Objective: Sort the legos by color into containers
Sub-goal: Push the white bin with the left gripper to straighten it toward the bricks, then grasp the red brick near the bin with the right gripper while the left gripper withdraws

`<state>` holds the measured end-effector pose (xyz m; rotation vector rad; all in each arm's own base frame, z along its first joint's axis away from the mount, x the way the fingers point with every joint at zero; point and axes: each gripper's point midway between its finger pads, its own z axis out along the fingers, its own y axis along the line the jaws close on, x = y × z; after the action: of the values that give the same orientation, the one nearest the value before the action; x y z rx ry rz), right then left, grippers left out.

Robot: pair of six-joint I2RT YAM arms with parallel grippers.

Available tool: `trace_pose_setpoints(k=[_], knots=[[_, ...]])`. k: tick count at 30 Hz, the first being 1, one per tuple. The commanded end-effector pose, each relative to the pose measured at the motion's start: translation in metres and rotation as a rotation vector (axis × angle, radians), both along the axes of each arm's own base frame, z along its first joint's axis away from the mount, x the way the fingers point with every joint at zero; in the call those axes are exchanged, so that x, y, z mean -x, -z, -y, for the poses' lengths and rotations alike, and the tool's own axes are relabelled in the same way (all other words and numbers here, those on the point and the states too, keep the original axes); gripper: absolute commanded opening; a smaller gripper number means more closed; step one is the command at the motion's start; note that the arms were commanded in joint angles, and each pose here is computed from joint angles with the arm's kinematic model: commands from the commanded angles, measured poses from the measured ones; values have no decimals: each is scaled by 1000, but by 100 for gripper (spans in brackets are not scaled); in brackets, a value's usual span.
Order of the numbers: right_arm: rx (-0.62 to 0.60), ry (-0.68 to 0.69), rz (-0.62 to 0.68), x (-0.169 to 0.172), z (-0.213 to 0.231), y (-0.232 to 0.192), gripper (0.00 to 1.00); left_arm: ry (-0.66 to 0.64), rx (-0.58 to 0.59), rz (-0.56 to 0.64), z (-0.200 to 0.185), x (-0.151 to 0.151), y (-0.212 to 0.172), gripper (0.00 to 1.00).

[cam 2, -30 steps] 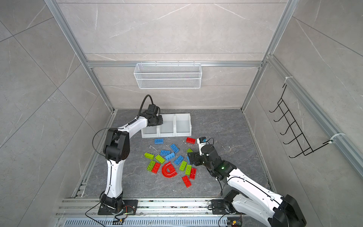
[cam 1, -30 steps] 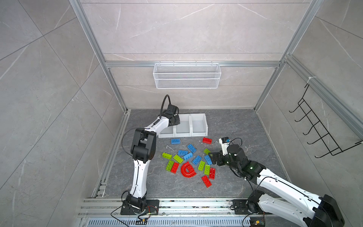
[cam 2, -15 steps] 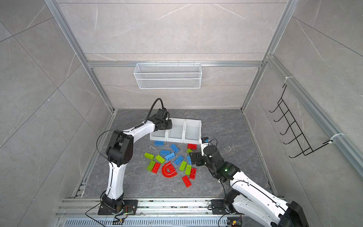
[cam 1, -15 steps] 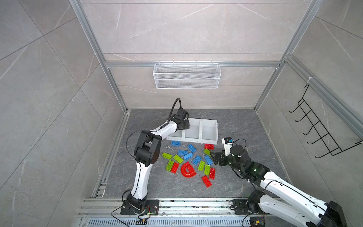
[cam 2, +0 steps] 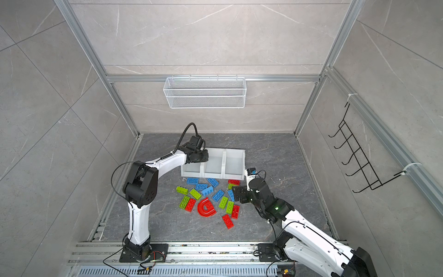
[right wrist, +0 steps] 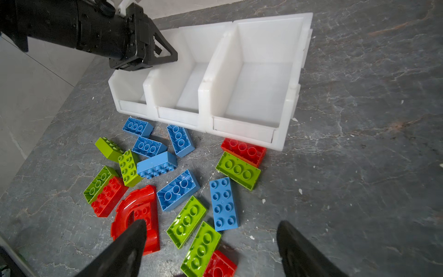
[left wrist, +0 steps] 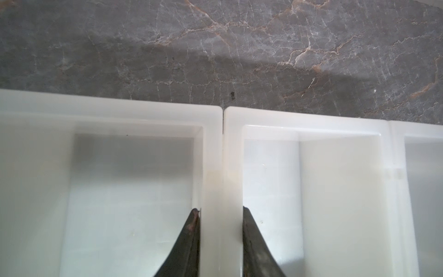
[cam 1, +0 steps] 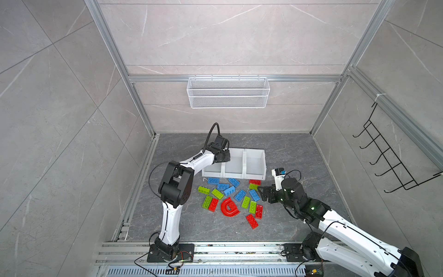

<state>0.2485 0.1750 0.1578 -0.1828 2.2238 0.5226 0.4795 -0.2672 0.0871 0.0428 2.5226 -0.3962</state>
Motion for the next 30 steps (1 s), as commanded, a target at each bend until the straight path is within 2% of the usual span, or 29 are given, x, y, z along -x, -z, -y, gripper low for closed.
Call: trace_pose_setpoints(k=[1,5,10,11,14,17,23,26,30], knots=[[5,19,-23,0,1,-1,87,-14,86,25,20,-22,-17,12],[36,28,-30,2,6,2,87,-10,90,34,30,-41,-15,10],[77,41,-33,0,12,4,88,16,66,10,37,-49,0,11],[81,43,-34,0,12,5,88,16,64,2,37,-47,2,15],[99,43,-48,-4,10,8,88,12,71,-15,35,-41,8,38],[110,45,-69,-9,5,10,89,13,72,-10,31,-35,3,52],[121,67,-131,-18,-3,23,90,32,62,85,17,-19,-50,69],[144,78,-183,-26,-9,36,90,49,72,161,8,-7,-89,70],[189,70,-255,-37,-21,58,90,145,95,268,-2,29,-132,70]])
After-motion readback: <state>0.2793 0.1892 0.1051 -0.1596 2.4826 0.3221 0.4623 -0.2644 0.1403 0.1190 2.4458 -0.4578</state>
